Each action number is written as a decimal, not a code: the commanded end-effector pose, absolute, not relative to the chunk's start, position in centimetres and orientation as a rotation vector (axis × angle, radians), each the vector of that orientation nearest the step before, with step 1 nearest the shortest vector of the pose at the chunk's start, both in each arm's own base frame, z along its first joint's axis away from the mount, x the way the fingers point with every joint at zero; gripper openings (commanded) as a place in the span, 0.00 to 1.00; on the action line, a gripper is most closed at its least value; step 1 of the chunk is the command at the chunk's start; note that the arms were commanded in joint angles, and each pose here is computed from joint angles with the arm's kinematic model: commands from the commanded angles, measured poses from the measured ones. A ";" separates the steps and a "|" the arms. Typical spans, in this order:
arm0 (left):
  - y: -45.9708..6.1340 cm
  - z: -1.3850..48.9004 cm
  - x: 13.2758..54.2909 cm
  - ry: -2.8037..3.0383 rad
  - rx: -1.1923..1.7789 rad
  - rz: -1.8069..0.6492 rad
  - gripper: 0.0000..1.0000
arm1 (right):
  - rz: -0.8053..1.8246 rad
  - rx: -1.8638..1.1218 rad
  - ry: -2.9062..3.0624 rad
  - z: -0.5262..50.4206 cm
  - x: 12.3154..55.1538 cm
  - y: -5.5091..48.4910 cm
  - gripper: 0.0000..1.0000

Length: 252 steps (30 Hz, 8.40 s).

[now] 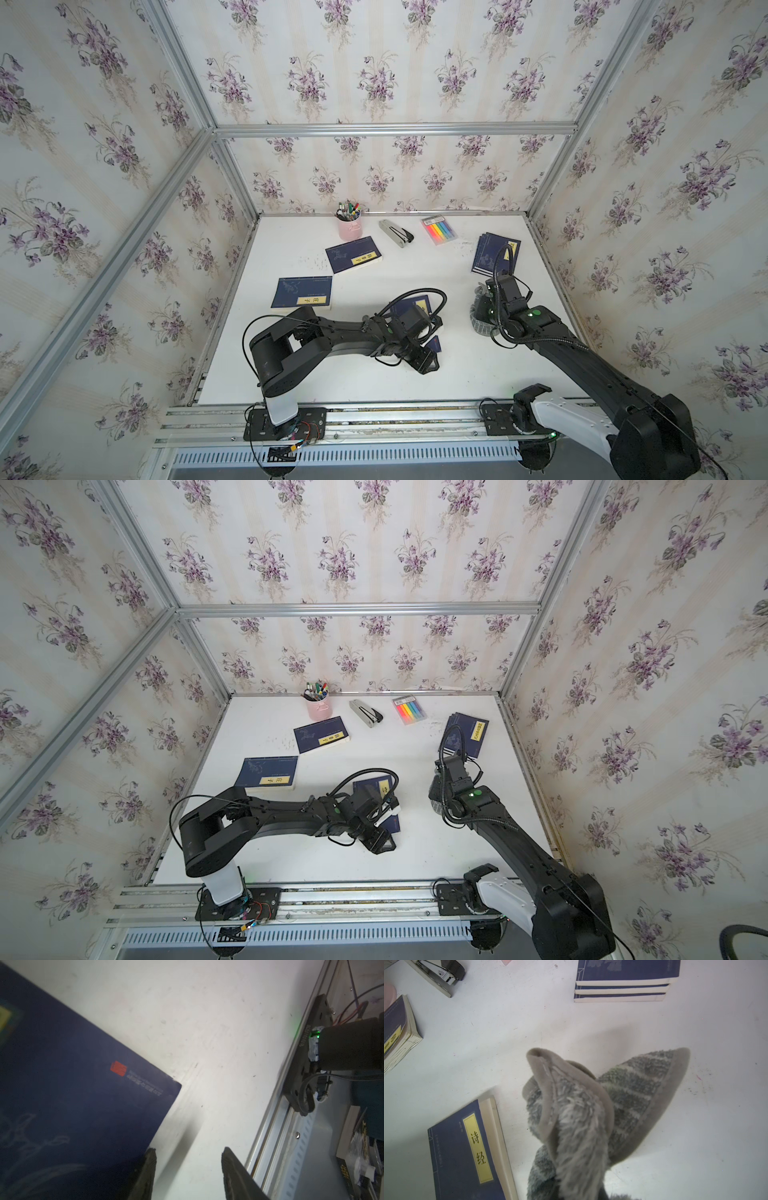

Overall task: Wipe the cover of the book
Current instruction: Wipe the dirt from the cover of the book, then place the cleaning item at the center of the board, then pick up the book from the center of the board.

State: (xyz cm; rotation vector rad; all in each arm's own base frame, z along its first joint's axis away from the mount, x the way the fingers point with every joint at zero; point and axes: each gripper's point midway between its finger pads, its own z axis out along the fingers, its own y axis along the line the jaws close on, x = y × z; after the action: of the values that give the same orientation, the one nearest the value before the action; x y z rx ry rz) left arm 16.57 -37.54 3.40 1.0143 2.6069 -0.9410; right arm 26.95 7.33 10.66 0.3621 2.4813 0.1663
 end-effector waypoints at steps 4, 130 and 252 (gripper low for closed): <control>-38.6 10.0 16.7 2.471 1.101 -1.056 0.58 | 0.242 0.295 2.463 11.6 27.3 8.5 0.00; -25.8 -1.3 35.3 2.872 0.424 -0.862 0.00 | 0.483 0.024 2.708 1.3 30.4 22.7 0.00; -27.9 1.4 29.0 2.825 0.117 -0.851 0.64 | 0.491 -0.187 2.829 0.2 26.7 21.8 0.25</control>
State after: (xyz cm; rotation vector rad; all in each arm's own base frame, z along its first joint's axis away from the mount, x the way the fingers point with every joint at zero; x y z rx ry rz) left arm 29.76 -28.28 2.76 0.1520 2.7697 -0.8709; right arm 27.84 22.26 1.58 -0.2006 2.7694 0.5124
